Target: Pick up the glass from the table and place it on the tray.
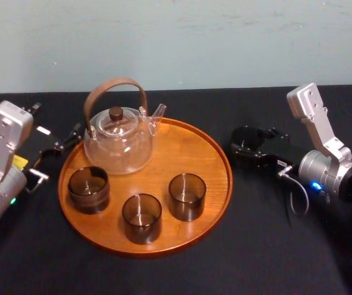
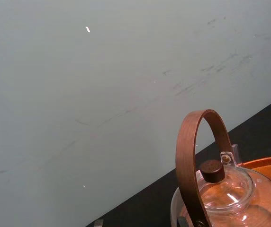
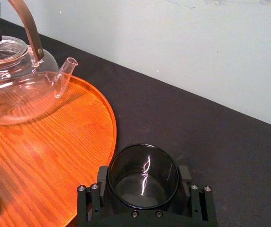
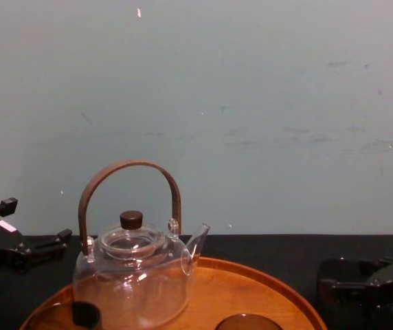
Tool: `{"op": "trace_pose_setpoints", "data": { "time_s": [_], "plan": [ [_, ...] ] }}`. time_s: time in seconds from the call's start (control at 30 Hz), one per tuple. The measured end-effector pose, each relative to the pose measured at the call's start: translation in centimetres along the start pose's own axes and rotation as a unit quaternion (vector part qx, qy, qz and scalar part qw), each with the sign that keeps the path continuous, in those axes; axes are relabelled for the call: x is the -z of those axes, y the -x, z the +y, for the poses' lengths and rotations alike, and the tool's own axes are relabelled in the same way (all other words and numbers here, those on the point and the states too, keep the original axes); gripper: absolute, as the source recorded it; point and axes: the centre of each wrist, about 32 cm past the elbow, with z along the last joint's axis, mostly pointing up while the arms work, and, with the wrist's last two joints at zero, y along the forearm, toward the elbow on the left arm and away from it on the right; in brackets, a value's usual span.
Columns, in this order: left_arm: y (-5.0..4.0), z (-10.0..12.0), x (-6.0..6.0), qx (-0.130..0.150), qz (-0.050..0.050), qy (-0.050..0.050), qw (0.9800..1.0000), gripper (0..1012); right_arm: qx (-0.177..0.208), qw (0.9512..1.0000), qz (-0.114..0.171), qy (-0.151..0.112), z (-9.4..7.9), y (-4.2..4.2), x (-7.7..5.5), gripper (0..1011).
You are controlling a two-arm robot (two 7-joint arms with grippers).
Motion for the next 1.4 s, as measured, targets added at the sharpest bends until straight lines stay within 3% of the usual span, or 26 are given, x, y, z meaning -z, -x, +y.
{"op": "trace_pose_setpoints", "data": {
  "time_s": [1.4],
  "plan": [
    [0.0,0.0,0.0,0.0,0.0,0.0,1.0,1001,0.0,1.0,-0.001,-0.001,-0.01,0.01,-0.07,900]
  ]
}}
